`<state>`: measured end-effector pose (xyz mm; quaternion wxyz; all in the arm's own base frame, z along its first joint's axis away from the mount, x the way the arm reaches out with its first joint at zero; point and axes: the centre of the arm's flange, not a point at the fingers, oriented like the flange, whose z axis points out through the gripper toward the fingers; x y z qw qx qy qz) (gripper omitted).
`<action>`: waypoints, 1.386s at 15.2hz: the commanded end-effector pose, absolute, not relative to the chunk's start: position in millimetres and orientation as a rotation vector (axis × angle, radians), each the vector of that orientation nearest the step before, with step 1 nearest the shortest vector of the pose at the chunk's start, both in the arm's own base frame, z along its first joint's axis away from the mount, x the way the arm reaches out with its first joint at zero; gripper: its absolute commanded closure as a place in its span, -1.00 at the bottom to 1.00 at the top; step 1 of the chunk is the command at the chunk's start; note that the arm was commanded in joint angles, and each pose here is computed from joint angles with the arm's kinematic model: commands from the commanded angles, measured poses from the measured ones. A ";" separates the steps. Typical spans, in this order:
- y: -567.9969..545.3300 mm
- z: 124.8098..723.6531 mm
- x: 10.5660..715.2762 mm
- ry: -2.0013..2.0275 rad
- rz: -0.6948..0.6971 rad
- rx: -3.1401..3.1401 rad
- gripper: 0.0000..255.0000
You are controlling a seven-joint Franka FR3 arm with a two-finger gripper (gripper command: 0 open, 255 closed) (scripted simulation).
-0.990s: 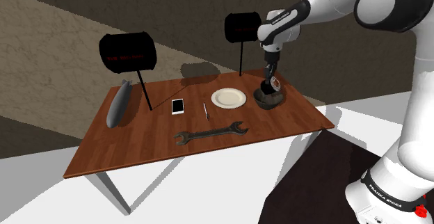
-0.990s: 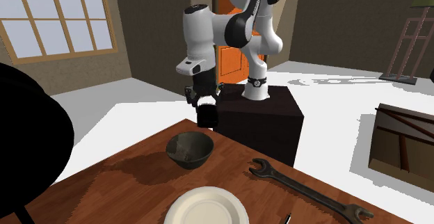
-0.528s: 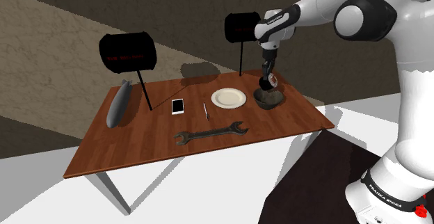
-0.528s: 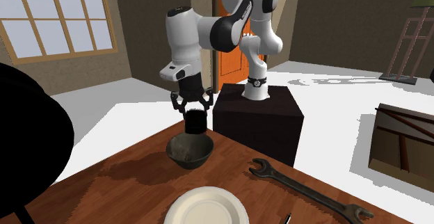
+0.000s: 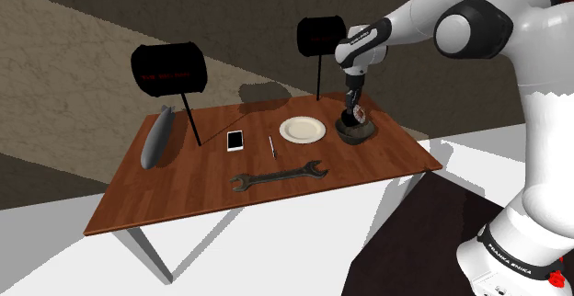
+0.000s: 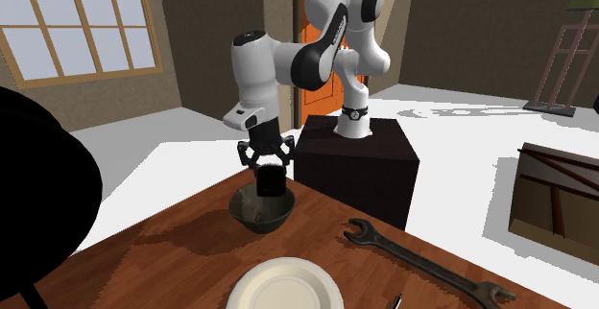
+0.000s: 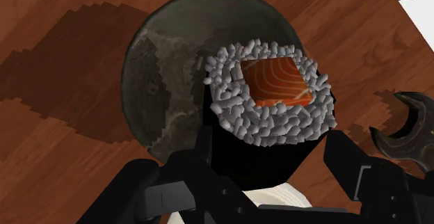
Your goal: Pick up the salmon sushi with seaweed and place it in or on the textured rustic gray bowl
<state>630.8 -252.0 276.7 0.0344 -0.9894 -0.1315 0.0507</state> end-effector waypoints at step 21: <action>-254.8 266.9 633.8 -0.404 0.155 -3.042 -1.00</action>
